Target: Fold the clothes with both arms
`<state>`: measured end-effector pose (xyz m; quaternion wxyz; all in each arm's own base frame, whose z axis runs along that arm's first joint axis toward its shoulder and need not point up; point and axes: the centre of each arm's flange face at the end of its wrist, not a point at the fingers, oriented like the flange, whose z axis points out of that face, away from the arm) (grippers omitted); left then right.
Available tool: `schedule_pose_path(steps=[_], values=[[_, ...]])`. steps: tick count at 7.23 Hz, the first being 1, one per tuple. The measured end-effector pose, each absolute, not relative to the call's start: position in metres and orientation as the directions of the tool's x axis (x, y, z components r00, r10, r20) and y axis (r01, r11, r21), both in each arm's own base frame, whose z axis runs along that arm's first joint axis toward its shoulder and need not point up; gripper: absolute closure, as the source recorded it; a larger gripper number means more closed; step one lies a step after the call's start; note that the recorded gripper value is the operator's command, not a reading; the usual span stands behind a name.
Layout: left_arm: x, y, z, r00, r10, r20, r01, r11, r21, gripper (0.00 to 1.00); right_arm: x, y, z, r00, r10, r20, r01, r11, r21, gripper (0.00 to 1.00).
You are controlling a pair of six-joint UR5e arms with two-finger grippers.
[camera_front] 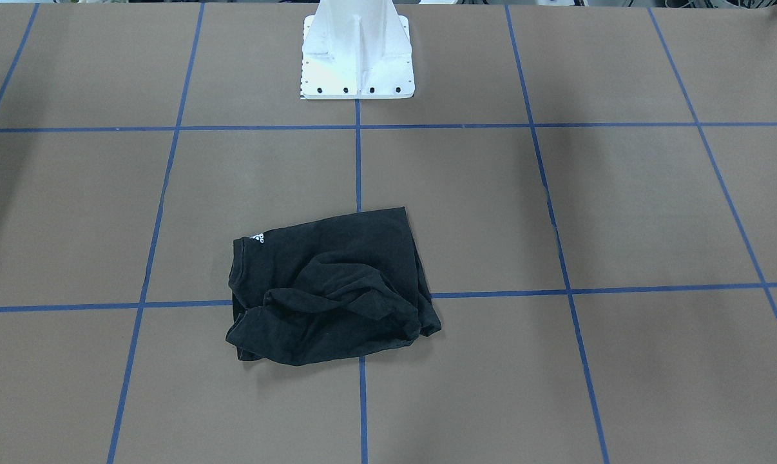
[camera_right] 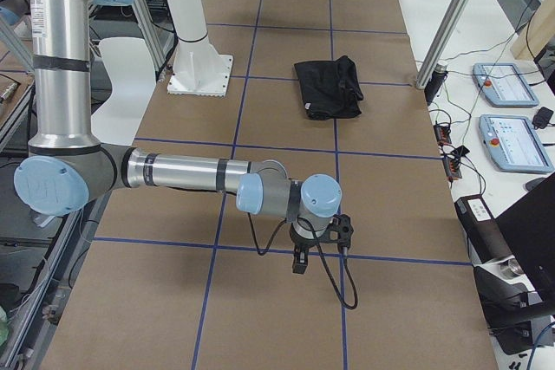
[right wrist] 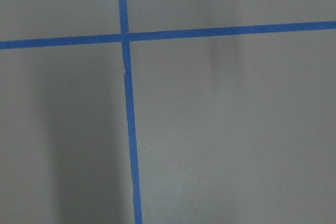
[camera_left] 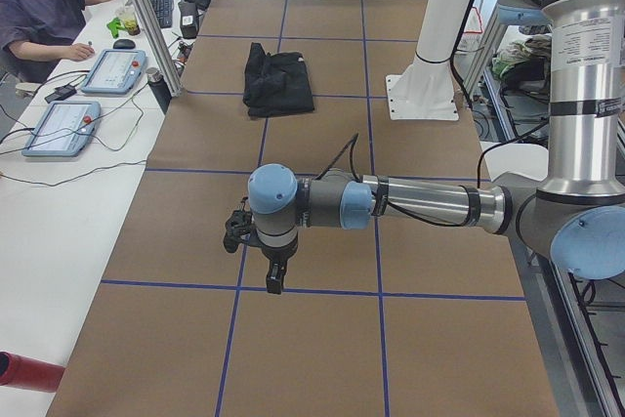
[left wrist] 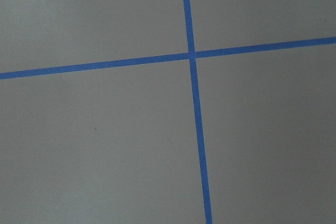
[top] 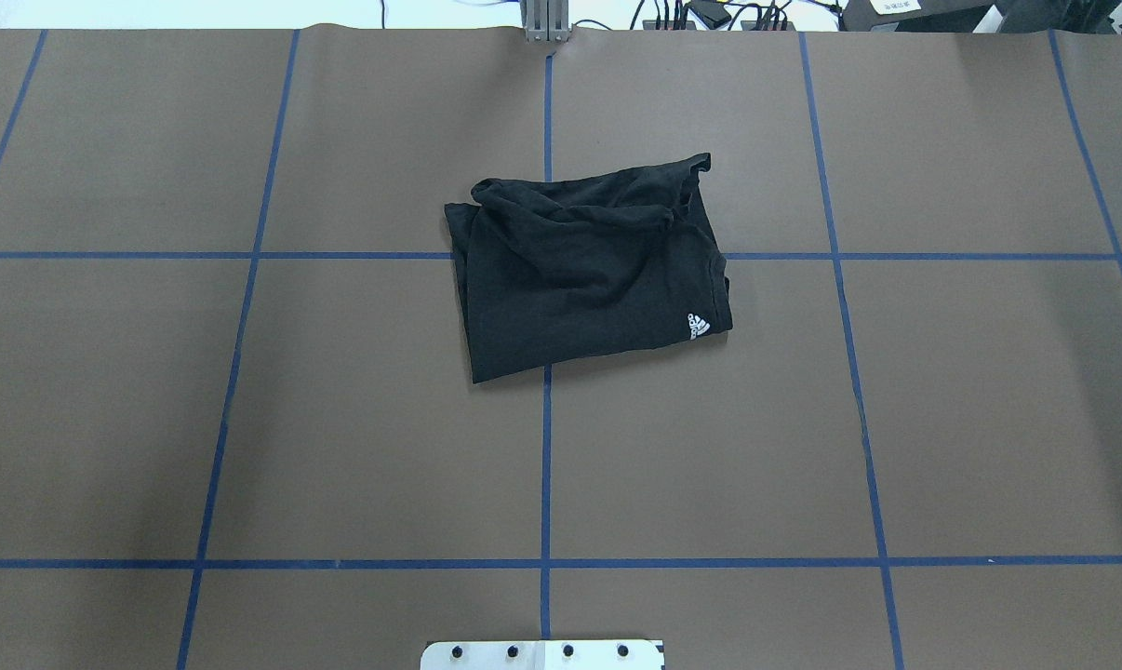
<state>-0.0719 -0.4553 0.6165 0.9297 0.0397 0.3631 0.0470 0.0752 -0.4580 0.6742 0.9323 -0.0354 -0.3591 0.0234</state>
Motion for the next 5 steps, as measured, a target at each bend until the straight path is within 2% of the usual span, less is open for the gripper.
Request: schedule_pose_path(steps=[5], values=[[-0.072, -0.452, 0.625, 0.735, 0.098, -0.671, -0.056, 0.995, 0.083, 0.0, 0.066, -0.46, 0.669, 0.738, 0.046, 0.673, 0.003, 0.997, -0.072, 0.0]])
